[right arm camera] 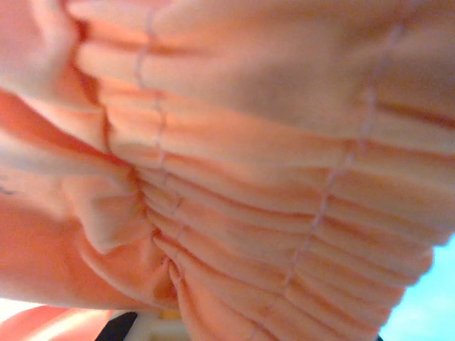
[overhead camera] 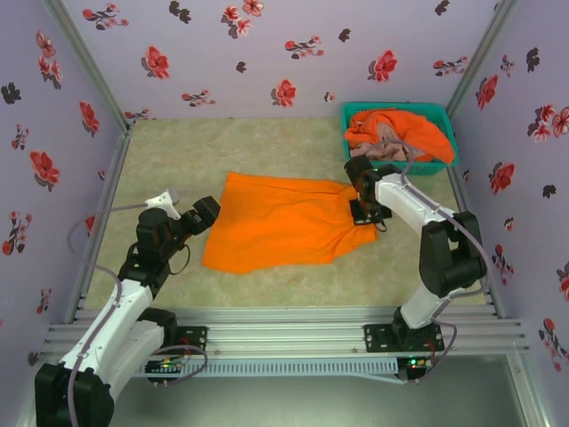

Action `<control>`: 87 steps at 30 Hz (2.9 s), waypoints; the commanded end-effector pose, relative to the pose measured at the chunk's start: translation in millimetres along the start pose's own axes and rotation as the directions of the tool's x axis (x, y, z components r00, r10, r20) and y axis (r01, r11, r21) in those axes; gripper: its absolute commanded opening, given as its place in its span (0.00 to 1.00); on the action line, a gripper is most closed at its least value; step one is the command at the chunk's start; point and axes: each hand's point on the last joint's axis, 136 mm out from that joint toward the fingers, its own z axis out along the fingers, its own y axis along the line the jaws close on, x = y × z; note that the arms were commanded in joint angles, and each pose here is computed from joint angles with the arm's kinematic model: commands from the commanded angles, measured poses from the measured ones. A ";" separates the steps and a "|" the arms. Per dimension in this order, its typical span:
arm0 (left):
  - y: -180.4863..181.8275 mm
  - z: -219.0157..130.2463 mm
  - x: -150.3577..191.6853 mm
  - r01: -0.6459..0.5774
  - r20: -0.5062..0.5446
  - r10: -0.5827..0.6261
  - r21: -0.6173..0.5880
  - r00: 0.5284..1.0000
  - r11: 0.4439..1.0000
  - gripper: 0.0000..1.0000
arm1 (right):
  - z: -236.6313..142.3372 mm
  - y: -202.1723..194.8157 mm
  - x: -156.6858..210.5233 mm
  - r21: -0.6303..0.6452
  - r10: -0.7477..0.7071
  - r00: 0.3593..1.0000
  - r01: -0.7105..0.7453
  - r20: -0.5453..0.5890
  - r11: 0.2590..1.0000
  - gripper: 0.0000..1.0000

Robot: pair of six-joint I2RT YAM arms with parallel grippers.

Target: Fold and stack the shorts

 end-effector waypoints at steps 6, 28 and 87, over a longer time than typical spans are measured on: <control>-5.0 -3.5 -5.5 0.003 0.017 -0.003 0.022 1.000 1.000 0.99 | -81.0 -121.4 -7.6 0.559 -0.142 0.987 0.162 -0.079 0.813 0.00; 3.8 -1.6 -1.4 0.007 0.010 -0.007 0.002 1.000 1.000 0.99 | -108.2 2.6 -53.6 0.587 -0.337 0.937 0.326 -0.094 0.741 0.00; -21.1 16.5 6.3 0.050 -0.074 -0.042 0.116 0.996 0.992 0.99 | -106.7 194.9 -46.1 -0.875 0.314 0.945 -0.225 -0.089 0.428 0.99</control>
